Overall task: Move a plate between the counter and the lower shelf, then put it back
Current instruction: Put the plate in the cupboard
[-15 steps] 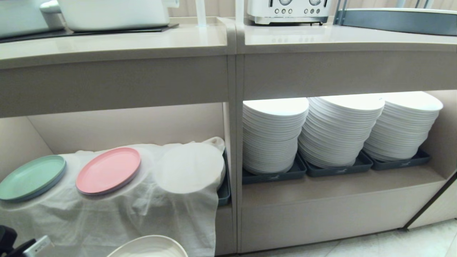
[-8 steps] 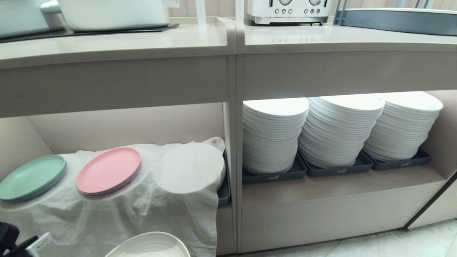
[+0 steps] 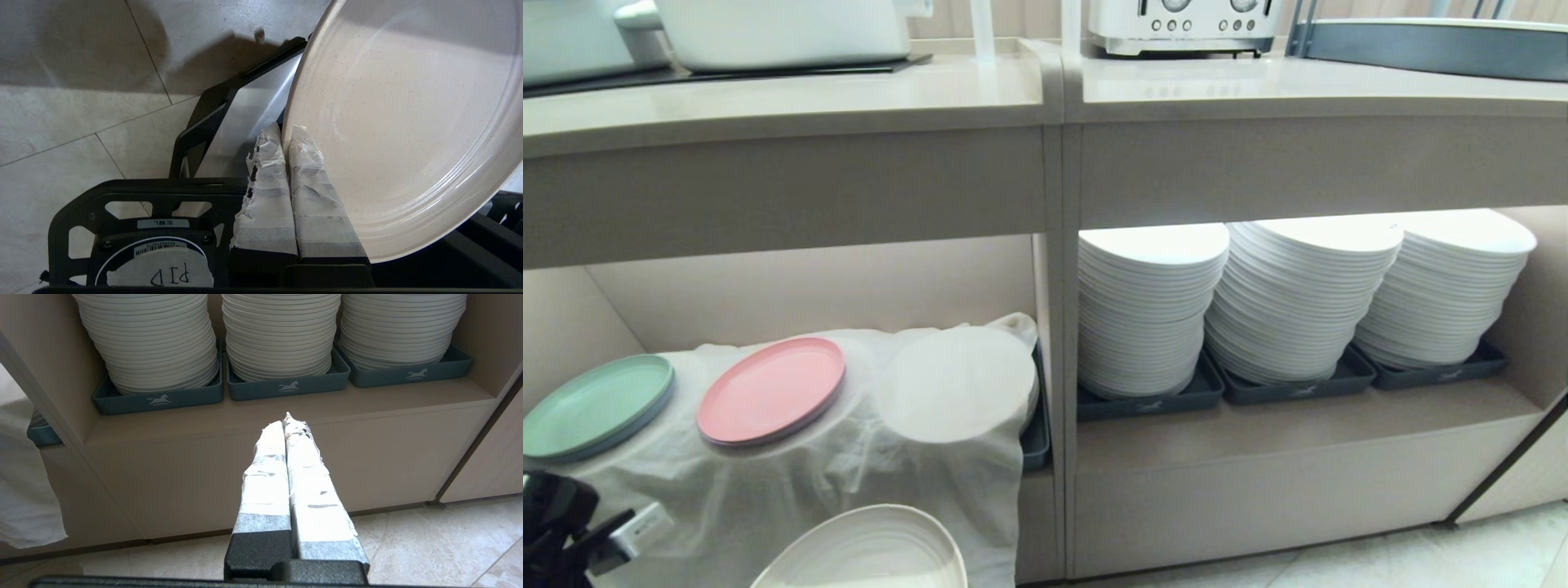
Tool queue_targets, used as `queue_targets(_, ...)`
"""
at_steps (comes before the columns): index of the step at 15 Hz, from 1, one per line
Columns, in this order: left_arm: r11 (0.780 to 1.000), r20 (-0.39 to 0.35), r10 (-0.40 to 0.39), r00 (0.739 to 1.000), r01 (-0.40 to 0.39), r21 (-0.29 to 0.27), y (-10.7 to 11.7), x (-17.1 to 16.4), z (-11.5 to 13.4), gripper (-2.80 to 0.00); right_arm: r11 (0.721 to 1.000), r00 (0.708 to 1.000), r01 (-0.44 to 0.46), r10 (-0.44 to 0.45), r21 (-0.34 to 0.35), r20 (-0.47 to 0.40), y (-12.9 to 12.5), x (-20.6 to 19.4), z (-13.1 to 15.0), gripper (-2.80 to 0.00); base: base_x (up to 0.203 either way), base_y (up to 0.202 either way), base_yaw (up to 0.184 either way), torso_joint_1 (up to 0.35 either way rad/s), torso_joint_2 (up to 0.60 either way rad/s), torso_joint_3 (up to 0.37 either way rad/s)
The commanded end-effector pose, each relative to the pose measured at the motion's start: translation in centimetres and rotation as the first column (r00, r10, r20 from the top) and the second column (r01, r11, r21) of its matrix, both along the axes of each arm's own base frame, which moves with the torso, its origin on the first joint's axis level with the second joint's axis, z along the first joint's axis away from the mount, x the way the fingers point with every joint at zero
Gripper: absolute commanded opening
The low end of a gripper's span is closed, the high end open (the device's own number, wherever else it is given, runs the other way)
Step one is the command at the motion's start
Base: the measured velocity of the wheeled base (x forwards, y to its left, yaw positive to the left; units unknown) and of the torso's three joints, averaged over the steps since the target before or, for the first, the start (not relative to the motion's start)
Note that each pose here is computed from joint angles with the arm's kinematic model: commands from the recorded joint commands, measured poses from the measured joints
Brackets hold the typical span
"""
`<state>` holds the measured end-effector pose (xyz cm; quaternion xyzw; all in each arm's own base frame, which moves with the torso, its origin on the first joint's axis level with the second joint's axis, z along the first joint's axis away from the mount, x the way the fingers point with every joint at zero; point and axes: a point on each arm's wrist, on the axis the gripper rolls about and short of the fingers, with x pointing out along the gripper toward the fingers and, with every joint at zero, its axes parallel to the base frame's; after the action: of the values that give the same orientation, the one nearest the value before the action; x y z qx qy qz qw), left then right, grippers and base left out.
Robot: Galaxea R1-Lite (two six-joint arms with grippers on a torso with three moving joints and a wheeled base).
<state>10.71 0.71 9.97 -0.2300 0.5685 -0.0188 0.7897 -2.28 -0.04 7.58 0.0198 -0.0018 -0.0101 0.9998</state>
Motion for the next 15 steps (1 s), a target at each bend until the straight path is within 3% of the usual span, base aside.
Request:
queue_targets(1, 1.000, -0.032, 0.001, 0.999, -0.001, -0.007, 0.1, 0.6, -0.4, -2.80, 1.000, 1.000, 0.000, 0.000, 0.000, 0.000, 0.0, 0.0, 0.0, -2.80, 0.000, 0.000, 0.000, 0.000, 0.00, 0.000)
queue_targets(8, 0.999, 0.020, -0.003, 1.000, 0.004, -0.035, 0.3, 3.4, -1.4, -2.80, 1.000, 1.000, 0.000, 0.000, 0.000, 0.000, 0.0, 0.0, 0.0, -2.80, 0.000, 0.000, 0.000, 0.000, 0.00, 0.000)
queue_targets(15, 0.997, 0.028, 0.034, 0.999, -0.032, -0.077, -0.2, 6.4, -1.6, -2.80, 1.000, 1.000, 0.001, -0.001, 0.000, 0.000, 0.0, 0.0, 0.0, -2.80, 0.000, 0.000, 0.000, 0.000, 0.00, 0.000)
